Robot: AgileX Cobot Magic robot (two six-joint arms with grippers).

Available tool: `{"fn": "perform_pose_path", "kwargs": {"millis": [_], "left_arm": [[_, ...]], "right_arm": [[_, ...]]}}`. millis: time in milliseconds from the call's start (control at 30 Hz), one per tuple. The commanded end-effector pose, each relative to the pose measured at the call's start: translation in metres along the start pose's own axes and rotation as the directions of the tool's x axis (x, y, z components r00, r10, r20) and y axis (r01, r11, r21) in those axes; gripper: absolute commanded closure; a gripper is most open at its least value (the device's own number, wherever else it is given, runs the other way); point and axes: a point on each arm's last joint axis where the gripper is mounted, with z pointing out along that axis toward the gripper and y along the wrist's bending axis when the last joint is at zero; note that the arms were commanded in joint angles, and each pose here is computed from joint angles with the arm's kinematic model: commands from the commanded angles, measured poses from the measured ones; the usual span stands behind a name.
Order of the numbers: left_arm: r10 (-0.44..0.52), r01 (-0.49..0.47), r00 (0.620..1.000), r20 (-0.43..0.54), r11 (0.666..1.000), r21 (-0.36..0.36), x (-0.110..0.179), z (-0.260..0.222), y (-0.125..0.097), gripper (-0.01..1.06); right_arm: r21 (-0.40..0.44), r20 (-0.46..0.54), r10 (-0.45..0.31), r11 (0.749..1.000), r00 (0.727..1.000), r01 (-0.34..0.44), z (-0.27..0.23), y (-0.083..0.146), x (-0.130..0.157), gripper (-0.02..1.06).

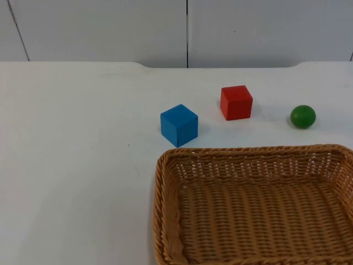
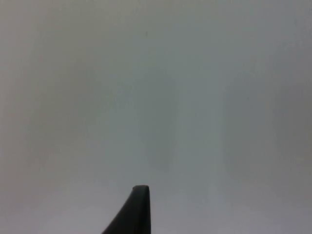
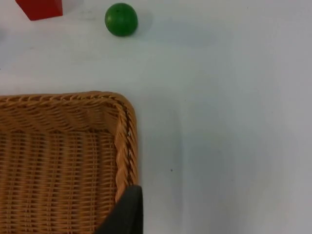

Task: Place all geometric objects except the red cube into the basket.

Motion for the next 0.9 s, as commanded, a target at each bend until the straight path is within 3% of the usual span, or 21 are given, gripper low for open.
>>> {"fn": "perform_pose_path", "kwargs": {"millis": [0,467,667,767,867], "left_arm": [[0.001,-0.001,1.000,0.013,1.000,0.003,-0.003,0.000,-0.001,0.00],[0.027,-0.027,1.000,-0.005,1.000,0.005,-0.004,0.004,-0.001,0.00],[0.034,-0.031,0.999,-0.040,0.997,0.067,-0.011,0.021,-0.006,0.00],[0.065,-0.053,0.994,-0.086,0.989,0.136,-0.021,0.031,-0.013,0.00],[0.099,-0.077,0.986,-0.137,0.985,0.154,-0.035,0.042,-0.018,0.00]], "right_arm": [[0.007,0.015,-0.007,1.000,1.000,0.007,-0.001,-0.001,-0.002,-0.01],[0.005,0.008,-0.004,1.000,1.000,0.004,0.002,-0.001,0.001,-0.01],[0.005,0.007,-0.003,1.000,1.000,0.003,0.004,-0.001,0.003,-0.01],[0.004,0.007,-0.002,1.000,1.000,0.002,0.004,-0.001,0.003,-0.01],[0.001,0.007,0.001,1.000,1.000,-0.001,0.004,-0.001,0.003,-0.01]]}}
